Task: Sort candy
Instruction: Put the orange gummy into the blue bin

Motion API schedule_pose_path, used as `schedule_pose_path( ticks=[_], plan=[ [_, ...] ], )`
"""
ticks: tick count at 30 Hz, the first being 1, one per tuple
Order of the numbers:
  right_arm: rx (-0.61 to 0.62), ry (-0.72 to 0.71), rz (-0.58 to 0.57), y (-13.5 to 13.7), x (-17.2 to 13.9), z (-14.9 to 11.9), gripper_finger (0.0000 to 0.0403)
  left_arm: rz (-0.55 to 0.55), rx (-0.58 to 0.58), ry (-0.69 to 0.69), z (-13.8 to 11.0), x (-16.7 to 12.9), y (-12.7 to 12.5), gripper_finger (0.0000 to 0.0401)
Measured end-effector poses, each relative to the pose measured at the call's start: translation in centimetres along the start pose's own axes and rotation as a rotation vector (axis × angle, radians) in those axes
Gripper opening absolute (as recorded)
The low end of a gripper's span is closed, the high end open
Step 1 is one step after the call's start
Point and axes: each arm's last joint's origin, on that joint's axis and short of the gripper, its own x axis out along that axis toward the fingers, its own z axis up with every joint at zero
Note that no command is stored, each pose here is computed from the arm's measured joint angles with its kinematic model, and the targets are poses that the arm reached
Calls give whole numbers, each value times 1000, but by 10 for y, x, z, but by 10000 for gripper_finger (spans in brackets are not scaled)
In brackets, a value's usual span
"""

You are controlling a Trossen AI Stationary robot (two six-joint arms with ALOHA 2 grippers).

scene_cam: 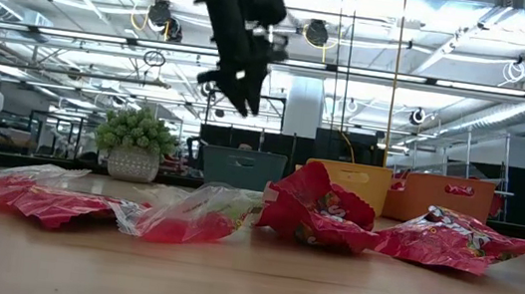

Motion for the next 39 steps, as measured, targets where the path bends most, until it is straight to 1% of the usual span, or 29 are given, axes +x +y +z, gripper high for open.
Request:
schedule_pose_path(
  ticks=[2,4,9,13,18,21,25,28,30,33,35,37,39],
  plan=[
    [-48,3,7,1,0,0,201,-2,14,-17,-18,-12,-20,132],
    [-94,7,16,2,0,-1,201,-42,18,-28,-37,-18,-40,132],
    [-204,14,39,3,0,-2,201,-105,-24,-44,-87,-29,-85,132],
    [-252,17,53,4,0,-4,201,-117,-27,-7,-131,-34,-119,132],
    [-292,24,80,7,-1,-5,201,-125,-67,7,-185,-45,-150,132],
    [-311,33,117,10,-1,-6,201,-152,-32,26,-212,-53,-164,132],
    [-331,39,154,13,-2,-8,201,-187,64,70,-242,-62,-174,132],
    [-329,41,164,14,-2,-8,201,-187,49,104,-260,-65,-176,132],
    [-325,44,175,15,-2,-8,201,-160,57,129,-273,-67,-175,132],
    [-321,49,197,17,-2,-9,201,-128,164,162,-294,-74,-174,132],
    [-320,51,203,18,-2,-9,201,-103,287,185,-305,-78,-171,132],
    [-320,51,204,18,-2,-9,201,-93,383,194,-313,-79,-169,132],
    [-322,50,204,18,-2,-9,201,-90,436,197,-318,-77,-168,132]
  ],
)
